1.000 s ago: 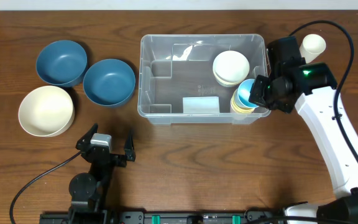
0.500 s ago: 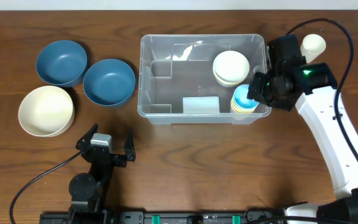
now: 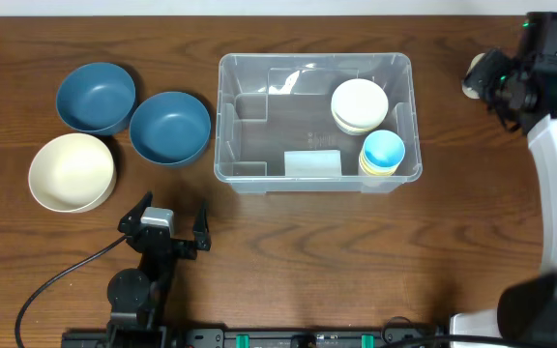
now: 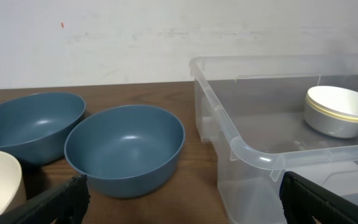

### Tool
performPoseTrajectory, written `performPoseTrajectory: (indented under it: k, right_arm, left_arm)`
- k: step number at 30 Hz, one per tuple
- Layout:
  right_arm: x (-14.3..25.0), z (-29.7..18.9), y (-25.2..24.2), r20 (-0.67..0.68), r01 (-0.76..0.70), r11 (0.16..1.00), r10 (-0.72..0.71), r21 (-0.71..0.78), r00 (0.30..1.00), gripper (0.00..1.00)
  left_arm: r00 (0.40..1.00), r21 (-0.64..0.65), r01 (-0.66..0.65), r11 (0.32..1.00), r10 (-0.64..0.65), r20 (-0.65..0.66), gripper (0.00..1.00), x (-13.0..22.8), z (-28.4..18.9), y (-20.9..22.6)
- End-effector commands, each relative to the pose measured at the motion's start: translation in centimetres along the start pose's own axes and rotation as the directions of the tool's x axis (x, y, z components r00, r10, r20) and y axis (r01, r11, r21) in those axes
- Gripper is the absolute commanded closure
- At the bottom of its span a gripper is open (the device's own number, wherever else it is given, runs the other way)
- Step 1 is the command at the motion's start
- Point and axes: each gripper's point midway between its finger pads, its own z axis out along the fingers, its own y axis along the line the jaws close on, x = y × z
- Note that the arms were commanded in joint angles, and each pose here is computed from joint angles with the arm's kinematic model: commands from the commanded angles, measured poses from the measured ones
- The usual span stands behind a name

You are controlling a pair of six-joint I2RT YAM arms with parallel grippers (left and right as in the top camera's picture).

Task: Pack container
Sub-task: 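Move the right gripper to the white cup and grasp it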

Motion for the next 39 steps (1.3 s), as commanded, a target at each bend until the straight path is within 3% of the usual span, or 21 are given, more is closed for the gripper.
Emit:
performPoseTrajectory:
  k: [1, 11, 39]
  right_arm:
    - [-1.5, 3.8, -2.9, 0.001, -0.071, 0.995, 0.072, 0.068, 0.997, 0.41]
    - [-3.1, 12.0, -6.3, -0.003, -0.145, 0.988, 0.145, 0.056, 0.989, 0.43]
    - [-3.0, 20.2, -8.8, 0.062, -0.139, 0.985, 0.133, 0.099, 0.989, 0.50]
  left_arm:
    - [0.999, 0.009, -0.012, 1.000, 0.012, -0.046, 0.02, 1.6, 0.1, -0.1]
    - [0.999, 0.009, -0.012, 1.000, 0.012, -0.046, 0.02, 1.6, 0.1, -0.1]
    - [0.999, 0.009, -0.012, 1.000, 0.012, -0.046, 0.02, 1.6, 0.1, -0.1]
